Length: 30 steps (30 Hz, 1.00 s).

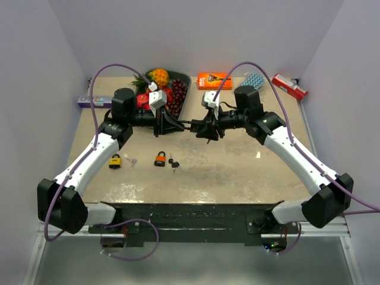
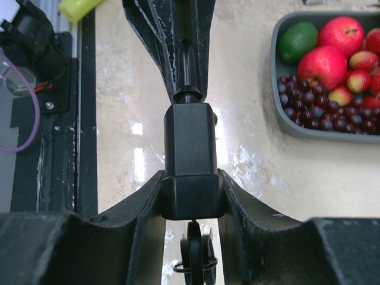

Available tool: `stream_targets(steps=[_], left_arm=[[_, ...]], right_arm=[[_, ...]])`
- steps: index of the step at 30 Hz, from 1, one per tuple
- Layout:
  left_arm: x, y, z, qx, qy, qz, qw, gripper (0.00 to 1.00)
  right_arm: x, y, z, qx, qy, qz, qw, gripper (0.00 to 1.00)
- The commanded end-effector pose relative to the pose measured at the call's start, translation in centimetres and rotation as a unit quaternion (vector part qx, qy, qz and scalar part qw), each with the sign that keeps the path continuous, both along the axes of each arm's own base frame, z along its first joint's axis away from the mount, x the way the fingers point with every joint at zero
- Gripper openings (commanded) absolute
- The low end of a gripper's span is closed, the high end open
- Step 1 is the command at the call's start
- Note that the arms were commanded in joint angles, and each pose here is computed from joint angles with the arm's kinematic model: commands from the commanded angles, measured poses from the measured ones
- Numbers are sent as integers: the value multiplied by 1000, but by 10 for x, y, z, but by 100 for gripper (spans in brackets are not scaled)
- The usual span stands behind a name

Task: Lock with the key
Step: Lock the lock.

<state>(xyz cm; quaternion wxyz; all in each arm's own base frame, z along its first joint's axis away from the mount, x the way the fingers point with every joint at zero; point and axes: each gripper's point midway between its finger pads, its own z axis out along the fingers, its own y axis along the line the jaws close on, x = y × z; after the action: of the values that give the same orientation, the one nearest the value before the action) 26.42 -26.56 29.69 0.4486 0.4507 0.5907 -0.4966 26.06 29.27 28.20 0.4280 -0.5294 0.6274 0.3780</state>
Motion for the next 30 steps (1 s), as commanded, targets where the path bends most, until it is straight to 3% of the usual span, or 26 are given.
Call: stream_targets(steps=[1,20,26,30], left_arm=[[-44,-44,35,-54,-58,-109,991,0],[-91,-70,3,-64,-18,-197,978,0],[-90,-73,8,-71,-27,-203,976,0],[-75,-60,17,-72,-39,-166,983,0]], right_arm=[[-26,55,46,94,-86,104,986,0],[-59,91,73,163,-125,193,959,0],[-78,92,55,147,-112,233,955,0],[-73,84,43,115,-101,228,962,0]])
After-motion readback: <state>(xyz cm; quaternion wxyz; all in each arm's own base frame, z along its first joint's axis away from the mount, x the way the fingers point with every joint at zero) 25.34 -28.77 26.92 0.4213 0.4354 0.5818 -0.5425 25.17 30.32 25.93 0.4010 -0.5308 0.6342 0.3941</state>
